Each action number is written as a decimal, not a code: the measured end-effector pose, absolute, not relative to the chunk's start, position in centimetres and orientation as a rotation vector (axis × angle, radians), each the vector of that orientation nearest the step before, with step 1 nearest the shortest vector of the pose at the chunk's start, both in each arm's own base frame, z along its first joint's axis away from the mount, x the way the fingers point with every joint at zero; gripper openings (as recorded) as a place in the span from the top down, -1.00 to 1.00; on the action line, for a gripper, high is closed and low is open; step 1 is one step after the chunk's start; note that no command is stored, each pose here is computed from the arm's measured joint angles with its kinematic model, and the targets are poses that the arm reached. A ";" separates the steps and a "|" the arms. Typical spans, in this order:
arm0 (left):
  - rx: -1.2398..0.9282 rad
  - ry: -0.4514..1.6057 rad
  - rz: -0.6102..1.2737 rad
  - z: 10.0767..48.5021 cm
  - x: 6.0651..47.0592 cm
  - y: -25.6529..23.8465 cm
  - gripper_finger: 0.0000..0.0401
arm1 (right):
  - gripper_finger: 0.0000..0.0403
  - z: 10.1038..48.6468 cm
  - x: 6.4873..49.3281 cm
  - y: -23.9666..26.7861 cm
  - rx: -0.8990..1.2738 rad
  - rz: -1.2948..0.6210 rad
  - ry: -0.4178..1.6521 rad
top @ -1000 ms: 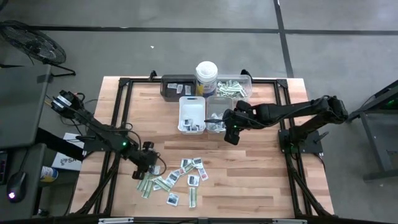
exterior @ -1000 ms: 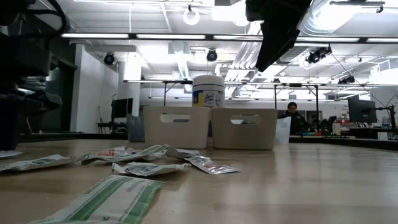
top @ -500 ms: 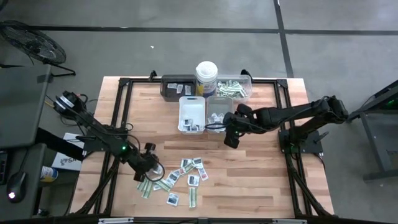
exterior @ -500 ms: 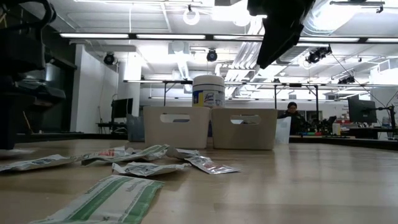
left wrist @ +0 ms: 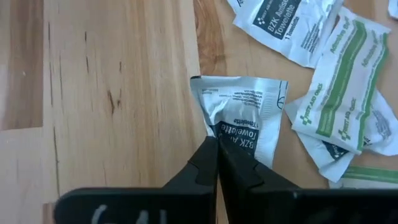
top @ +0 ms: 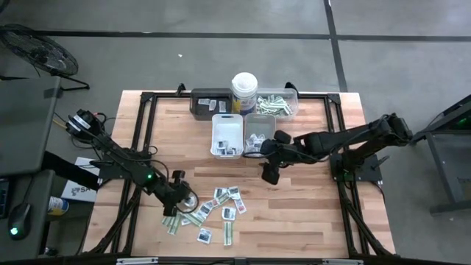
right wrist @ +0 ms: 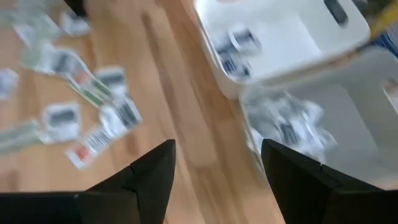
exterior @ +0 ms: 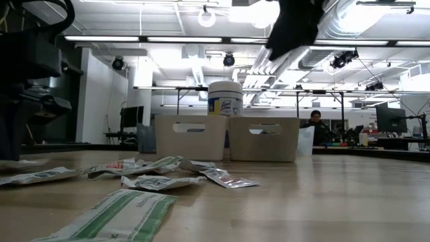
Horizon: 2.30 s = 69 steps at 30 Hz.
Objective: Pick & Place First Aid Supplies
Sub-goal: Put the wipe into the gray bin
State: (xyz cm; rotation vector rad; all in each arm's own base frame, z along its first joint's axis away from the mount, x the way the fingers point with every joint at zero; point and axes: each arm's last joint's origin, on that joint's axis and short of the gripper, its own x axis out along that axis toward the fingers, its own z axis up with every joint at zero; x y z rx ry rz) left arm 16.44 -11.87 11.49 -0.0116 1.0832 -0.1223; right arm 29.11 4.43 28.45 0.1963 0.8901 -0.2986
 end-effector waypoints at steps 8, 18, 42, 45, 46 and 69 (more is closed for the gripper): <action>0.033 0.905 0.008 15.5 19.3 -13.3 1.00 | -0.15 30.0 30.6 5.6 0.237 -0.216 0.669; 0.195 0.567 0.263 24.5 24.9 -12.5 1.00 | -0.15 31.5 31.7 6.1 0.260 -0.163 0.484; 0.448 0.389 0.519 34.8 28.7 -7.7 1.00 | -0.06 34.3 32.9 5.0 0.230 -0.213 0.178; 0.458 0.392 0.522 34.8 28.7 -7.7 1.00 | 0.06 34.2 32.9 4.6 0.229 -0.223 0.185; 0.458 0.392 0.523 34.9 28.7 -7.7 1.00 | 0.10 34.2 32.9 4.6 0.230 -0.224 0.185; 0.455 0.384 0.527 35.0 28.7 -7.6 1.00 | 0.99 33.7 32.8 4.4 0.267 -0.213 0.237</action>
